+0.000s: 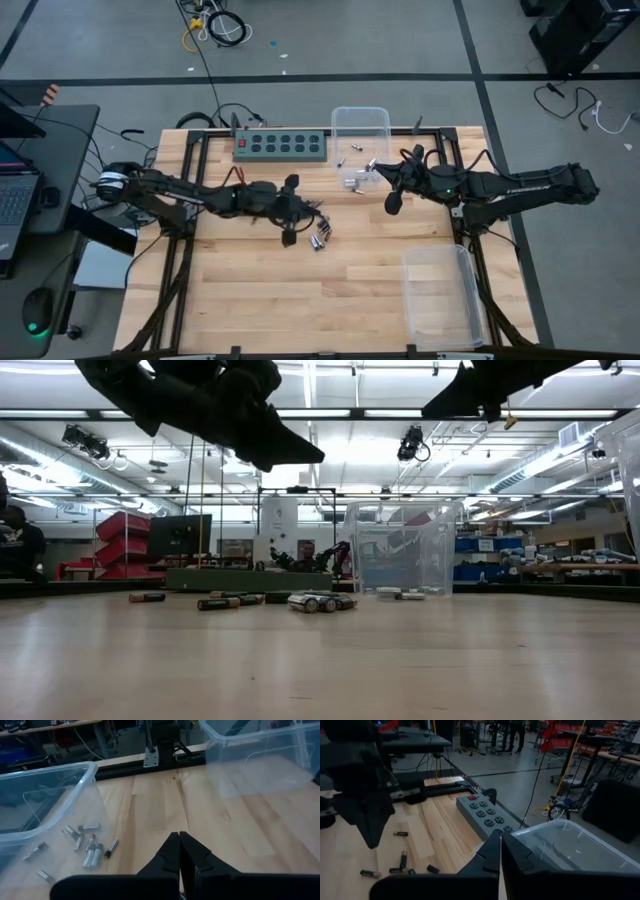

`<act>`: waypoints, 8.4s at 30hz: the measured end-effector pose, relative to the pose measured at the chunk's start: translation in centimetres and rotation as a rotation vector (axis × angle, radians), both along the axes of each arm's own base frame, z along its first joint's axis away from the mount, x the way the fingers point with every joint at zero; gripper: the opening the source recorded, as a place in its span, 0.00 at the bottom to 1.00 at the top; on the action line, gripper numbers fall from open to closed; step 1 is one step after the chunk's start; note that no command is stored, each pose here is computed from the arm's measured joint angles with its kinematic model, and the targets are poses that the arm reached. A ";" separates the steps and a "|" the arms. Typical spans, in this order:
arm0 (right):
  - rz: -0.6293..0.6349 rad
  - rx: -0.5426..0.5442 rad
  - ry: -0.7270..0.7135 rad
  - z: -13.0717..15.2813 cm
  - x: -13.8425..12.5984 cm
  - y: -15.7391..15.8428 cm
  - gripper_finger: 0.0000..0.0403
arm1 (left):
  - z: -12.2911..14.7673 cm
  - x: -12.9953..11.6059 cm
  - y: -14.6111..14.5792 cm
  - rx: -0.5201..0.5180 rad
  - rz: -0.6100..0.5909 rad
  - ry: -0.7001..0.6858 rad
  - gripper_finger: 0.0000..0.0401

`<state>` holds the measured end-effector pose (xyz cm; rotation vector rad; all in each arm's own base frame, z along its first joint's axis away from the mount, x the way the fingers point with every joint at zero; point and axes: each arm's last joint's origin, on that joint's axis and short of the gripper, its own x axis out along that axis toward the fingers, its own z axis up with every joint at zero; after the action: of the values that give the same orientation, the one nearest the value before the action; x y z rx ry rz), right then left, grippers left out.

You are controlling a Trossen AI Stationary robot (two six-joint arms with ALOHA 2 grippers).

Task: Sort batteries
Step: Put the silver battery into the top transparent bin

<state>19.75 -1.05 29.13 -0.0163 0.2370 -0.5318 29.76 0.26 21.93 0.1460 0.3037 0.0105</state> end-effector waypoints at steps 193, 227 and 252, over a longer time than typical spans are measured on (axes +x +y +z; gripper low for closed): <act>-0.381 -0.035 0.791 -18.7 11.5 -1.7 0.00 | -1.5 -8.9 1.5 0.330 0.487 0.257 0.00; -0.342 -0.044 0.707 -18.3 12.0 1.5 0.00 | -1.5 -8.8 1.5 0.330 0.488 0.250 0.00; -0.260 0.177 0.656 -19.5 11.5 1.2 0.00 | -1.5 -8.8 1.5 0.329 0.488 0.250 0.00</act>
<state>31.26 0.15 9.62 0.0133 0.9355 -0.7525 20.92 1.79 20.45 0.3984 0.5814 0.5309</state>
